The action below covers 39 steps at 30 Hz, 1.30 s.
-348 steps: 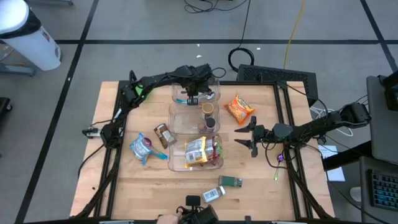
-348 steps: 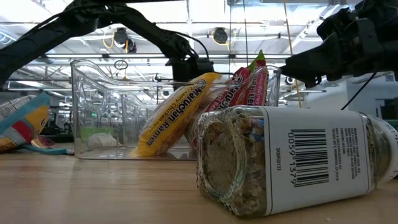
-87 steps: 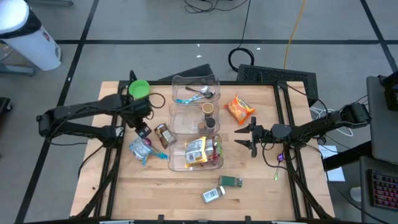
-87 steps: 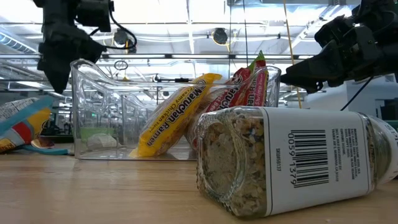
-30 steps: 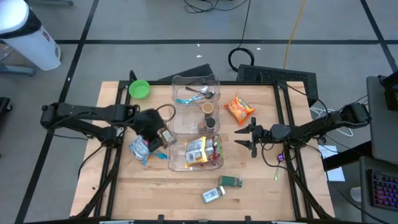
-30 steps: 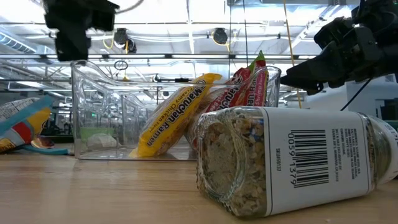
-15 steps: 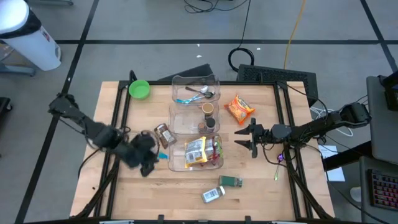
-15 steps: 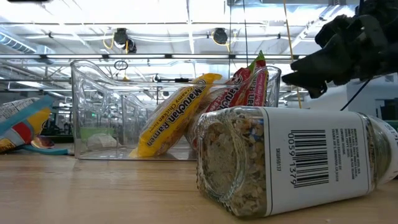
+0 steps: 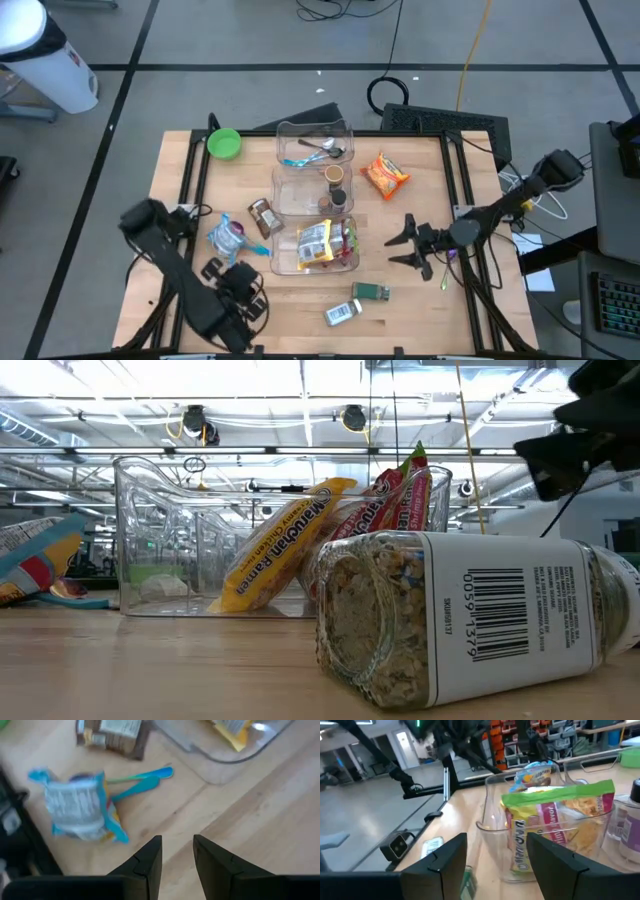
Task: Pick & Place Food Item
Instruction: Put the blue noodle pack into the bottom transparent bin
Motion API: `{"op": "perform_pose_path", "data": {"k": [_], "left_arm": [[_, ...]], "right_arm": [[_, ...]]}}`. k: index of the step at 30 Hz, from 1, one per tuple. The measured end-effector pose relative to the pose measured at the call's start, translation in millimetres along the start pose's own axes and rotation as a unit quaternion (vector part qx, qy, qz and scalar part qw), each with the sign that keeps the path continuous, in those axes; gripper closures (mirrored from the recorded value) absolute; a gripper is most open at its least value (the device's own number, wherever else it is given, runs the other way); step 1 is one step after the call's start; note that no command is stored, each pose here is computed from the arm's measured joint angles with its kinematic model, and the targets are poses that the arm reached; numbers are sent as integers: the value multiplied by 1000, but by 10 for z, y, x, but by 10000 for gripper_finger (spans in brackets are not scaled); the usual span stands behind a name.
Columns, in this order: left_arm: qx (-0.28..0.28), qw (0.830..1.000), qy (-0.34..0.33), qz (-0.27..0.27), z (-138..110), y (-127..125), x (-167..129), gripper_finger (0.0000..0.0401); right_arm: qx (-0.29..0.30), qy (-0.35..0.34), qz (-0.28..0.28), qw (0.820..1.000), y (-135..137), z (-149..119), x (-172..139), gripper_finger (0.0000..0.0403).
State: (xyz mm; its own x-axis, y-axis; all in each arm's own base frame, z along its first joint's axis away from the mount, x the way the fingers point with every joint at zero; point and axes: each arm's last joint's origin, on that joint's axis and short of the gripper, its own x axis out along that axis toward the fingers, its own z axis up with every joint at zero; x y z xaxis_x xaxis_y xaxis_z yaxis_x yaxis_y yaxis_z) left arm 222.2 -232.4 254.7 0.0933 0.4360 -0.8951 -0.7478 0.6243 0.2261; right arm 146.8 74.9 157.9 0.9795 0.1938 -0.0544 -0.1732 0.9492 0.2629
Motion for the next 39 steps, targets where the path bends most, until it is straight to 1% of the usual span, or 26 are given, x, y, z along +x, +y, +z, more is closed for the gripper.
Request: {"op": "perform_pose_path", "data": {"k": [1, 3, 5, 9, 14, 18, 20, 26, 30, 39], "left_arm": [[-19, 1000, -4, 8, -41, -61, 38, 286], [-47, 999, -24, 2, -107, -167, 114, 286], [-82, 996, -38, 7, -134, -214, 168, 286], [-99, 993, -33, 47, -111, -260, 301, 286], [-57, 995, -18, 79, 33, -238, 450, 286], [-61, 991, 31, 117, 90, -197, 594, 286], [-55, 989, 45, 133, 83, -170, 662, 286], [-34, 983, 42, 178, 11, -61, 860, 286], [-25, 979, 41, 196, -19, -13, 936, 286], [-42, 972, 34, 228, -68, 80, 1065, 281]], "right_arm": [[1, -2, -2, 1000, 37, -9, -14, 204], [-2, 0, -4, 1000, 101, -38, -37, 204], [-5, 6, -4, 1000, 153, -74, -55, 204], [-2, 19, -14, 1000, 207, -145, -70, 204], [12, 38, -22, 999, 219, -227, -59, 204], [23, 52, -29, 998, 212, -283, -41, 204], [25, 58, -31, 998, 208, -309, -35, 204], [26, 48, -30, 998, 218, -307, -18, 204], [17, 36, -25, 999, 227, -285, -12, 204], [12, 30, -25, 999, 229, -274, -10, 204]]}}
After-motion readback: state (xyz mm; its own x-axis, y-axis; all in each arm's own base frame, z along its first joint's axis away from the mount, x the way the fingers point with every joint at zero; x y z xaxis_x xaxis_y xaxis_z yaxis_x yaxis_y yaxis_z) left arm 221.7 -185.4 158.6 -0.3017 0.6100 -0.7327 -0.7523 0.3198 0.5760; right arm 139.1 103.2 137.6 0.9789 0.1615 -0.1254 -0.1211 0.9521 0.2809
